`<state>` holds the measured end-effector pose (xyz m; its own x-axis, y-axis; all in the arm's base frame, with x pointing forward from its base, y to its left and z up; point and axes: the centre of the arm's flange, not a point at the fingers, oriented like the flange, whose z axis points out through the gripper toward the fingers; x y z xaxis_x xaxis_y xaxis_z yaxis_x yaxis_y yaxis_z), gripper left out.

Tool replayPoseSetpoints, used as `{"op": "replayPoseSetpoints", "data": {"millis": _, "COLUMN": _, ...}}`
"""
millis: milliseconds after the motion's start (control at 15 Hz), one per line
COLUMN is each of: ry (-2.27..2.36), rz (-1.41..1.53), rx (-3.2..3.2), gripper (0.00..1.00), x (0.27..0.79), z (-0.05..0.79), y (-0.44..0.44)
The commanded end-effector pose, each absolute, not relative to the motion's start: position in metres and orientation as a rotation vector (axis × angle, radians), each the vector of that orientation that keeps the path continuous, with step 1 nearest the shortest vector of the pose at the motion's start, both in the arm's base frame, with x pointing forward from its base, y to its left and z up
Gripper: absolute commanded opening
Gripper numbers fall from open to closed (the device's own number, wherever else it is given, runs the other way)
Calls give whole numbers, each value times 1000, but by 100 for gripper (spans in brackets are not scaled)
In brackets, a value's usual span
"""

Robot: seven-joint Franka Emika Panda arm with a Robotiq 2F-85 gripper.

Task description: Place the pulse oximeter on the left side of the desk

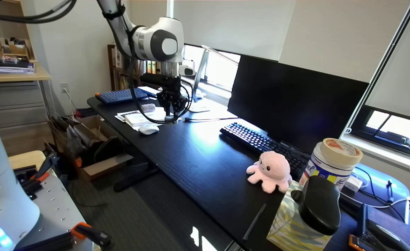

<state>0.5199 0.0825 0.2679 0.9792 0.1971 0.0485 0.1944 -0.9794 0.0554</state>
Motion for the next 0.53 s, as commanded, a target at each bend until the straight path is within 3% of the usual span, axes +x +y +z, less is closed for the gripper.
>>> {"op": "replayPoseSetpoints", "data": {"millis": 0, "ry": 118, "rz": 21, "rx": 3180, "gripper": 13, "x": 520, "z": 247, "y": 71}}
{"op": "replayPoseSetpoints", "data": {"millis": 467, "ry": -238, "rz": -32, "rx": 3335, "gripper": 13, "x": 513, "z": 181, "y": 84}}
